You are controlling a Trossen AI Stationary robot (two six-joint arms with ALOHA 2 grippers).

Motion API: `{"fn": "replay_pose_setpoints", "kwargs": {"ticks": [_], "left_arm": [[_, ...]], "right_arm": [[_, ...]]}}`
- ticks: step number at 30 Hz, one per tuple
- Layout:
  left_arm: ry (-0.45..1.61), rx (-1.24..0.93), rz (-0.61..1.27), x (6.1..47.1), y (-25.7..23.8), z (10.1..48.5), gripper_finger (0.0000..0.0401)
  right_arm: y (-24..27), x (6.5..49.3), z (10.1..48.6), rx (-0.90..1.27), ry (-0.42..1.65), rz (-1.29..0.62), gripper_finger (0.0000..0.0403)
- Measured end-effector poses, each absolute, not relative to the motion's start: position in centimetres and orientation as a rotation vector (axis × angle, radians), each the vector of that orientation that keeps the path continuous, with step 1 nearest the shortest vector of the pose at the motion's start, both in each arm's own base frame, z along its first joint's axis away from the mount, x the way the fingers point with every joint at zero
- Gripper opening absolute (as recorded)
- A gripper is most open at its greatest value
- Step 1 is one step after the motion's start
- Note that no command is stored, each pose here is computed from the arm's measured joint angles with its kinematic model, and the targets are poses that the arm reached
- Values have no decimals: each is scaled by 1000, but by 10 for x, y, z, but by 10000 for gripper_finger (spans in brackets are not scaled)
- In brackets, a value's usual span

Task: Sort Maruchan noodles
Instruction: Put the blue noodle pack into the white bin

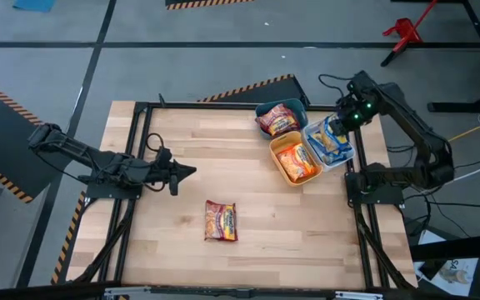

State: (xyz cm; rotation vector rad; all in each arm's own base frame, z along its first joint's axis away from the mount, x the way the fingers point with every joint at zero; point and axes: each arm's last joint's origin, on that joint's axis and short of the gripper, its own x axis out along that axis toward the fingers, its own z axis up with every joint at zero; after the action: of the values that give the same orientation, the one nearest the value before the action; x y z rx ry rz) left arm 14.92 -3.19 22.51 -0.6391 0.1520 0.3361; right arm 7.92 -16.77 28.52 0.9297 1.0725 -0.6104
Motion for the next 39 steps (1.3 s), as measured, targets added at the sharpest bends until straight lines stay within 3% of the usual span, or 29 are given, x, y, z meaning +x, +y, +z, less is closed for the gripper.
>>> {"fn": "replay_pose_setpoints", "kwargs": {"ticks": [20, 29, 39], "left_arm": [[158, -618, 329, 149, -32, 225, 0], [164, -614, 332, 149, -32, 224, 0], [173, -610, 335, 149, -32, 224, 0]], "right_arm": [[-183, 91, 266, 968, 1191, -605, 133], [-173, 109, 265, 826, 1351, -774, 180], [-168, 118, 265, 821, 1356, -985, 184]]}}
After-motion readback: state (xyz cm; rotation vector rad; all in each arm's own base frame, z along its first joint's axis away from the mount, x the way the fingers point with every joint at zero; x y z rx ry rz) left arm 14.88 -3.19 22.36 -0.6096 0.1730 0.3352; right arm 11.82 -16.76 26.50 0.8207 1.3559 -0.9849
